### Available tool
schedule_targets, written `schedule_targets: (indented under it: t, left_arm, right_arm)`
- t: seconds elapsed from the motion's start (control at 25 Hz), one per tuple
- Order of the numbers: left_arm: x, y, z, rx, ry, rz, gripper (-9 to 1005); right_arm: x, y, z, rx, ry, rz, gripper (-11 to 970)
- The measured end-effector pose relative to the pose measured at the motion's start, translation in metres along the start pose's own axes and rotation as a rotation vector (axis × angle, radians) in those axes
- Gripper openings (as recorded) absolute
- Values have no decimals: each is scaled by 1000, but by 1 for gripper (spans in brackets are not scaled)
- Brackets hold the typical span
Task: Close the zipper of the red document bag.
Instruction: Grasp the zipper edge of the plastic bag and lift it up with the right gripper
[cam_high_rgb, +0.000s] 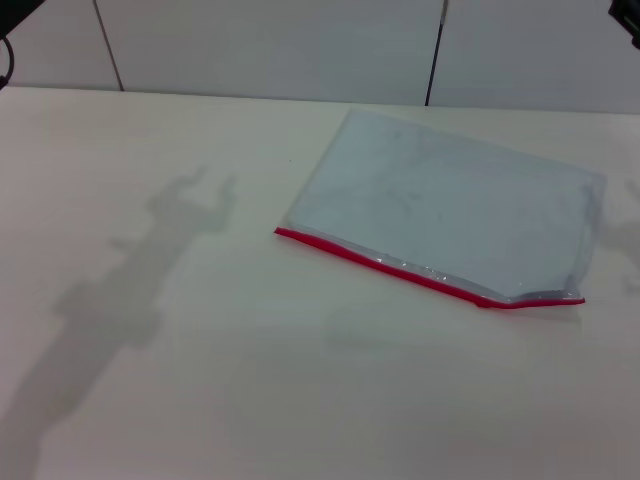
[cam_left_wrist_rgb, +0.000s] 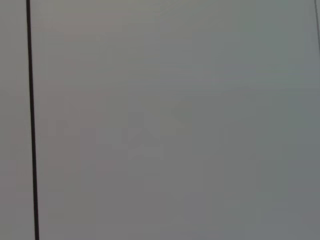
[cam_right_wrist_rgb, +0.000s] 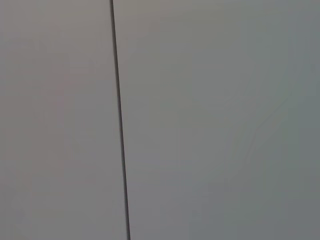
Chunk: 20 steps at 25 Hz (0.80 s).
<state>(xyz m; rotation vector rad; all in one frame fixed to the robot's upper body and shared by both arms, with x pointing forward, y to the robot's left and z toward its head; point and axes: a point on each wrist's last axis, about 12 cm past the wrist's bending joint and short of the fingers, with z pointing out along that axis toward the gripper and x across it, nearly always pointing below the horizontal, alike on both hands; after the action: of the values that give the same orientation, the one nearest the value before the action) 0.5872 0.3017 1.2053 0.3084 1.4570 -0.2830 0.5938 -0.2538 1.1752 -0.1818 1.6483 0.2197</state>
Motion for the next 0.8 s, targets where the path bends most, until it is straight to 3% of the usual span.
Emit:
schedule_targets:
  t: [0.6,0.8]
  left_arm:
    - [0,-1,1,10,-2,4,402]
    - [0,-6,4,30,5,27,402]
  right_arm:
    - [0,2,2,-9,3,-6,618]
    - [2,6,4,-57,21,-39,613]
